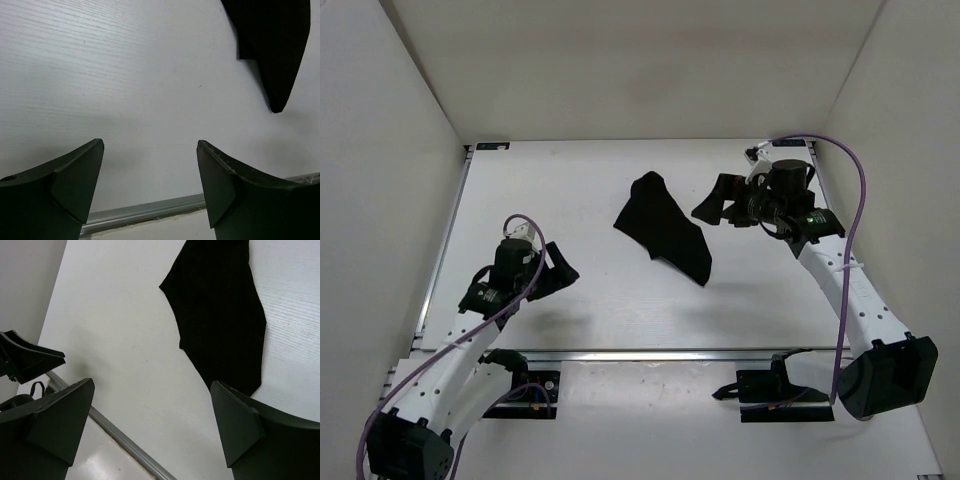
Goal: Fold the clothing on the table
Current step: Flatten the skirt out
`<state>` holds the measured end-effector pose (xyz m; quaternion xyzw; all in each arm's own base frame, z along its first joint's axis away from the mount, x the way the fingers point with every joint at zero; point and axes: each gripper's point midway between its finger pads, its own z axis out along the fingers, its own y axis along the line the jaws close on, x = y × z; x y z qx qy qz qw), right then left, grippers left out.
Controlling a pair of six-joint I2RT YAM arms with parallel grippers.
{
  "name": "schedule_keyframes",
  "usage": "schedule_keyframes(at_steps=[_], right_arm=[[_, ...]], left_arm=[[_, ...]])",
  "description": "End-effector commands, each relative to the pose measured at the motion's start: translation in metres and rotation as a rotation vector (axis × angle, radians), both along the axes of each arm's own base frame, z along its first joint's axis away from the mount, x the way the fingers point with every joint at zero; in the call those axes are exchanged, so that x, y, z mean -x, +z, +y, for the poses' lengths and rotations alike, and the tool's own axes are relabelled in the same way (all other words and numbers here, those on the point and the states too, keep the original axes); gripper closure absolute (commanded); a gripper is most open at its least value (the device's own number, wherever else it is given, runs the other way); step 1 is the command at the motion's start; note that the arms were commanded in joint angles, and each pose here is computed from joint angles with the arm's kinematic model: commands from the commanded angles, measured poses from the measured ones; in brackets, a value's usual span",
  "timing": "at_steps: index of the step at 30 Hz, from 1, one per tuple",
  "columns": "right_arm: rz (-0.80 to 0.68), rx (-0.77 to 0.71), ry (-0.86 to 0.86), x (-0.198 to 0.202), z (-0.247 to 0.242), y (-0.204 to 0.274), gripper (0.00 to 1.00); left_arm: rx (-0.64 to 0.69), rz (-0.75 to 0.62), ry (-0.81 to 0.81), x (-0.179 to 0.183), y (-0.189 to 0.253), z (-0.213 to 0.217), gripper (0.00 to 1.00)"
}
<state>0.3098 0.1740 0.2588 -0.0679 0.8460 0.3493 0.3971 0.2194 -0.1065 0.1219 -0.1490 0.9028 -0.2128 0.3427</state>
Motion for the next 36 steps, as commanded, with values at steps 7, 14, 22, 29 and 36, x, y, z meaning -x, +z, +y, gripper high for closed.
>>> schedule_keyframes(at_steps=[7,14,22,29,36], right_arm=[[-0.126,0.012,0.027,0.0,0.011,0.015,0.01],[0.147,0.323,-0.058,0.009,-0.014,-0.102,0.81],[0.281,0.444,-0.076,0.039,-0.023,-0.176,0.31],[0.352,0.511,-0.097,0.044,-0.033,-0.213,0.27],[0.398,0.556,-0.083,0.036,-0.02,-0.24,0.34]], left_arm=[[-0.006,-0.007,-0.07,-0.052,0.013,-0.024,0.12],[-0.149,0.077,-0.132,-0.129,-0.005,-0.05,1.0],[-0.159,0.112,-0.143,-0.184,-0.045,-0.075,0.39],[-0.235,0.116,-0.167,-0.231,-0.057,-0.108,0.11],[-0.32,0.18,-0.156,-0.254,-0.087,-0.117,0.32]])
